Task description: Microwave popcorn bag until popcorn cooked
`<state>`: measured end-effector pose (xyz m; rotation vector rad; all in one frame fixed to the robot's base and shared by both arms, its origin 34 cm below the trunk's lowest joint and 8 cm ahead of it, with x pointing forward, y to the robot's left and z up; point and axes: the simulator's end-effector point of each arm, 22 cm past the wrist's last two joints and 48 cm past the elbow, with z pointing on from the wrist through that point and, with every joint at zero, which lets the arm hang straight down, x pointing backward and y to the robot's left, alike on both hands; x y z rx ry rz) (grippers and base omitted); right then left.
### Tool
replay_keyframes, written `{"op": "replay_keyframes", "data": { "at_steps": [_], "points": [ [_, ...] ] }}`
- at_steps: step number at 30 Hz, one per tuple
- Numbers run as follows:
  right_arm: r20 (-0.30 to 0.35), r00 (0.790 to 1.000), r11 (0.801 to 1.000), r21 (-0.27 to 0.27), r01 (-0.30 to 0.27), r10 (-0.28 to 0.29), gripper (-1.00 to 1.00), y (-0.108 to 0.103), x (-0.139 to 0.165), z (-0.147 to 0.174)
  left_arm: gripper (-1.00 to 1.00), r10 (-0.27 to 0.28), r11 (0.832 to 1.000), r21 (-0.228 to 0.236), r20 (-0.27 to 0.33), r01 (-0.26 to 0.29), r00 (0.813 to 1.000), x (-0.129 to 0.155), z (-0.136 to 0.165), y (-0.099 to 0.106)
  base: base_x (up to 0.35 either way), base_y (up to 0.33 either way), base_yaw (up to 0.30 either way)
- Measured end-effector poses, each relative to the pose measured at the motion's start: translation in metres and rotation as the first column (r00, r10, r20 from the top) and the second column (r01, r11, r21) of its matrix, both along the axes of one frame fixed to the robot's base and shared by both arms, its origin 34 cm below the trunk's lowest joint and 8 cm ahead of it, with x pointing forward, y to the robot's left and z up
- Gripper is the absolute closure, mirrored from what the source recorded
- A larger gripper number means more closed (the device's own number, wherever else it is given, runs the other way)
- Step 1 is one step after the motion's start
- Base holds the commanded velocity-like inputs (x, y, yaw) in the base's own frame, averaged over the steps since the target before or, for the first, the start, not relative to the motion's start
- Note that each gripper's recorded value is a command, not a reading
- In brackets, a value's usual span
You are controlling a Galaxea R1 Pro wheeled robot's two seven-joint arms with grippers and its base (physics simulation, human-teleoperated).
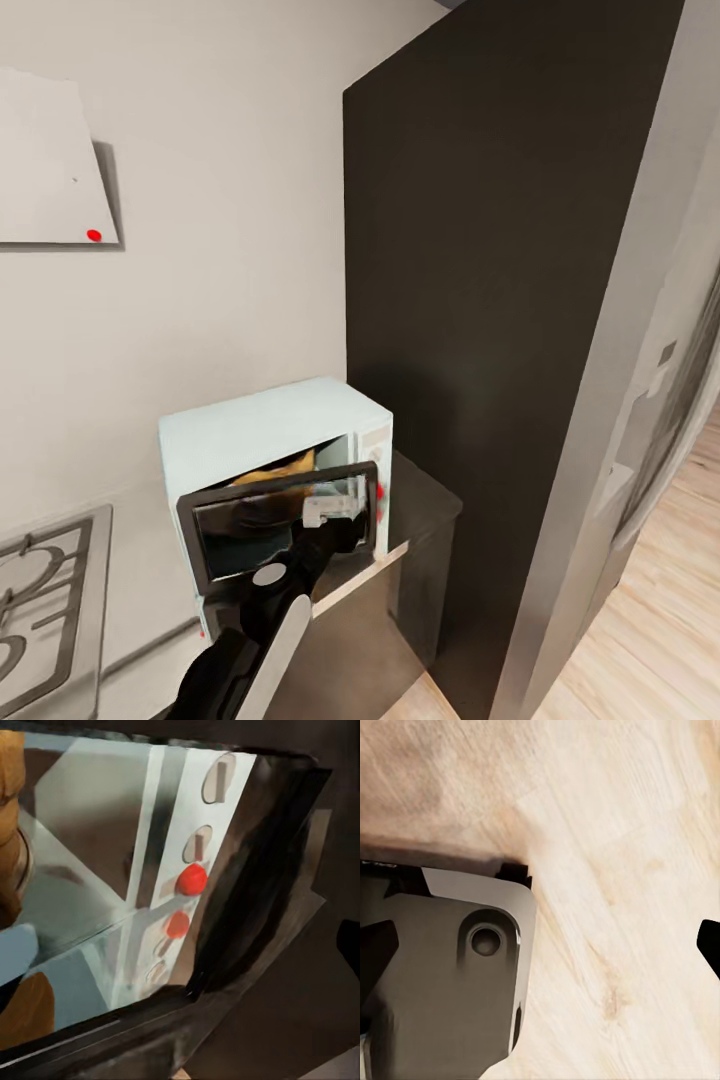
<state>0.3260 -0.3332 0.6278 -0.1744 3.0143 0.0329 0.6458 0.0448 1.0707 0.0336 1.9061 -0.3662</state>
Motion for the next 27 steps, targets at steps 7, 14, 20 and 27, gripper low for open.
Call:
{"op": "replay_keyframes", "data": {
  "at_steps": [7,14,20,27],
  "points": [
    [0.001,1.0,1.0,0.0,0.0,0.0,-1.0,-0.0004,0.0001,0.0,-1.0,0.0,1.0,-0.001,0.0,0.0,1.0,0.0,0.0,-0.0001,0.205,0.0,0.0],
    [0.002,1.0,1.0,-0.007,0.003,-0.003,-1.0,-0.0067,0.0004,0.0007,-1.0,0.001,1.0,-0.002,0.0,-0.001,1.0,0.0004,0.0001,0.0002,0.106,0.0,0.0],
    [0.002,1.0,1.0,-0.007,0.003,-0.003,-1.0,-0.0068,0.0002,0.0006,-1.0,0.006,1.0,-0.006,0.003,-0.006,1.0,0.0011,0.0021,0.0021,0.017,0.0,0.0],
    [0.003,1.0,1.0,-0.007,0.002,-0.002,-1.0,-0.0067,0.0003,0.0008,-1.0,0.009,1.0,-0.004,0.007,-0.009,1.0,0.0012,0.0037,0.0035,0.175,0.0,0.0]
  ]
}}
